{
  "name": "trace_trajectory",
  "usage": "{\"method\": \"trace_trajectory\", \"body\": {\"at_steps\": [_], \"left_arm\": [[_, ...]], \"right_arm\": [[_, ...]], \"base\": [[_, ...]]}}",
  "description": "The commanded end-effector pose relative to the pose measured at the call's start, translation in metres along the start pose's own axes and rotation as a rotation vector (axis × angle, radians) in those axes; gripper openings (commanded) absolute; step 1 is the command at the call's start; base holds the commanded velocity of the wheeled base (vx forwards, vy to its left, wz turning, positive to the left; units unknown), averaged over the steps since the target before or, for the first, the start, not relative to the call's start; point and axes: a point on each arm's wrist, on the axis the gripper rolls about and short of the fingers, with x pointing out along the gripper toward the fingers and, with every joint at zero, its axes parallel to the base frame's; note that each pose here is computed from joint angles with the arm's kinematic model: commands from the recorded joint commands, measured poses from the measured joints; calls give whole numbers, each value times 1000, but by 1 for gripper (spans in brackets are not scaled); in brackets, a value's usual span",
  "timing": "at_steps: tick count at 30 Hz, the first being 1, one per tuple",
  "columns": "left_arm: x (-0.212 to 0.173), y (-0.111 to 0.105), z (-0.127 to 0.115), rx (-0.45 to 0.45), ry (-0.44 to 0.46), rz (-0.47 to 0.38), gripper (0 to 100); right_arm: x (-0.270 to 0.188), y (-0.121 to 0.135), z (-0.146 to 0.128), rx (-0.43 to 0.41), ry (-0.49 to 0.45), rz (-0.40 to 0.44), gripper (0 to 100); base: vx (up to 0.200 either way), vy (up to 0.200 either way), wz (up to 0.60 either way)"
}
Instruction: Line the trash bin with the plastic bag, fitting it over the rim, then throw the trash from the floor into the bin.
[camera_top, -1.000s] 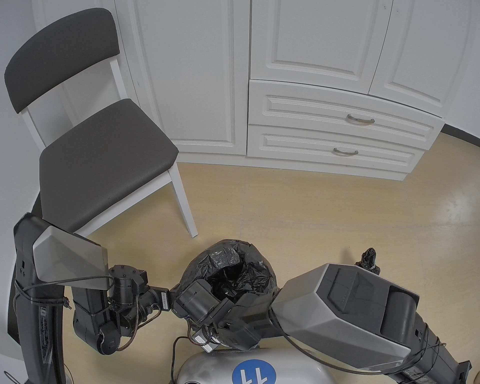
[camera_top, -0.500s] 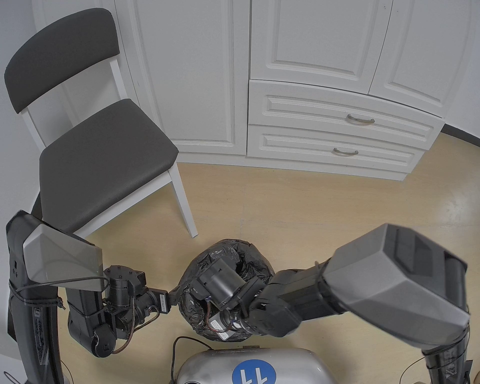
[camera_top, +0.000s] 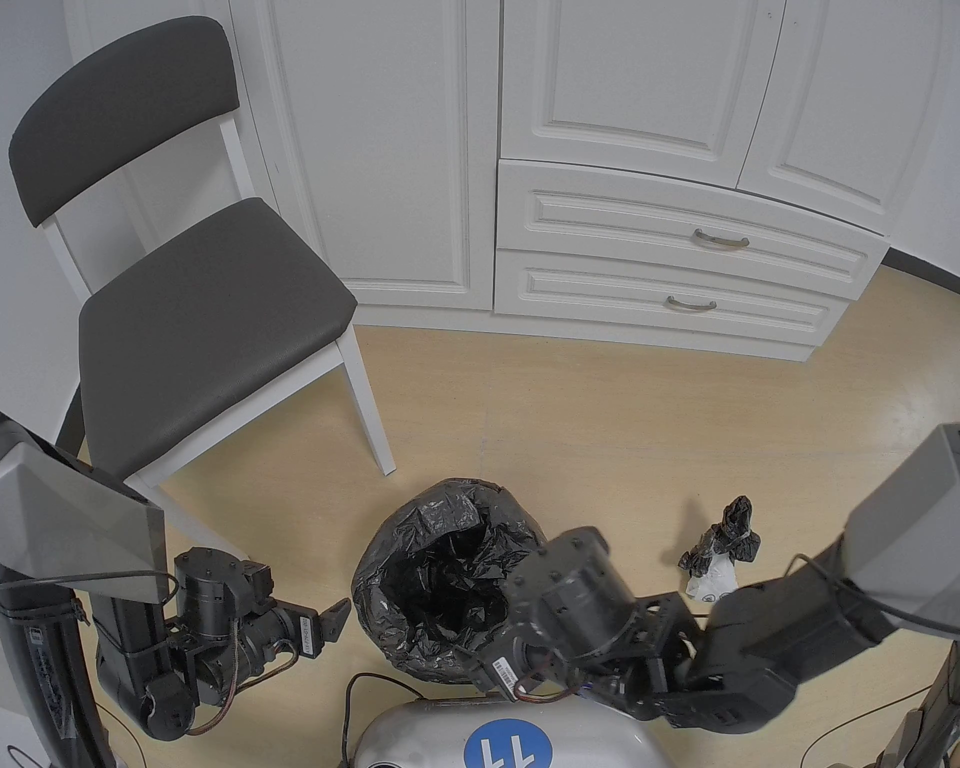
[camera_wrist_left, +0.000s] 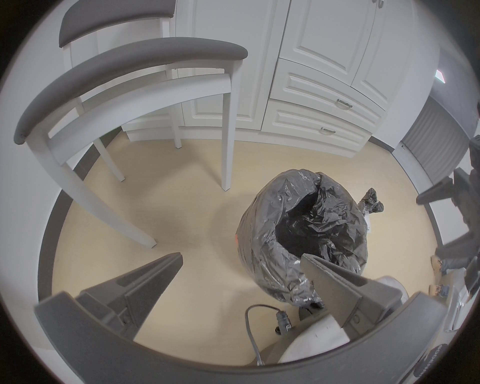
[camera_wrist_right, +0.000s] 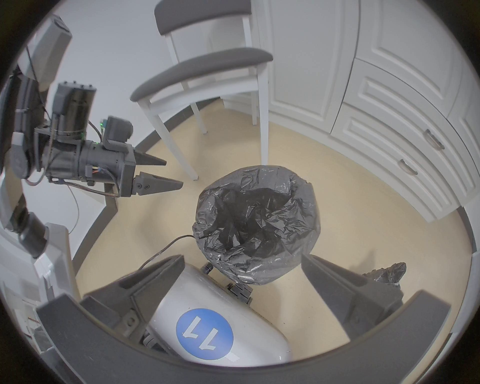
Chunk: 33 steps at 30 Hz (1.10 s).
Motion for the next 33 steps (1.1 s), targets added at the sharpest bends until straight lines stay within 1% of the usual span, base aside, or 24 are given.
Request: {"method": "trace_trajectory", "body": {"at_steps": [1,3,6,10,12,16,17,19,20,21,23,25,27,29,33], "left_arm": [[-33,2,4,-39,-23,22,100],[-37,4,10,-51,-59,31,100],[-44,8,19,-70,-113,38,100],[-51,13,31,-91,-181,45,100],[-56,14,36,-92,-212,34,100],[-63,13,39,-91,-235,21,100],[-64,13,40,-84,-244,22,100],[-65,13,41,-55,-250,28,100],[-66,13,42,-22,-259,34,100],[-67,14,45,8,-273,41,100],[-70,13,50,43,-304,44,100],[-72,12,55,54,-333,39,100],[-74,11,57,55,-345,36,100],[-80,10,60,53,-377,28,100],[-92,10,66,56,-425,28,100]], "right_arm": [[-65,-23,-11,74,-252,46,100],[-75,-31,-12,86,-319,32,100],[-92,-52,-17,62,-331,-31,100],[-116,-73,-18,107,-394,-66,100],[-124,-81,-14,127,-430,-88,100],[-136,-86,-9,144,-478,-100,100],[-144,-90,-8,150,-495,-121,100],[-148,-95,-8,134,-503,-159,100],[-150,-100,-7,118,-502,-200,100],[-154,-105,-7,97,-502,-262,100],[-163,-108,-6,67,-507,-345,100],[-171,-109,-6,47,-519,-383,100],[-175,-109,-7,35,-525,-394,100],[-184,-108,-12,-4,-536,-408,100],[-183,-111,-24,-60,-498,-424,100]], "base": [[0,0,0],[0,0,0],[0,0,0],[0,0,0],[0,0,0],[0,0,0],[0,0,0],[0,0,0],[0,0,0],[0,0,0],[0,0,0],[0,0,0],[0,0,0],[0,0,0],[0,0,0]]}}
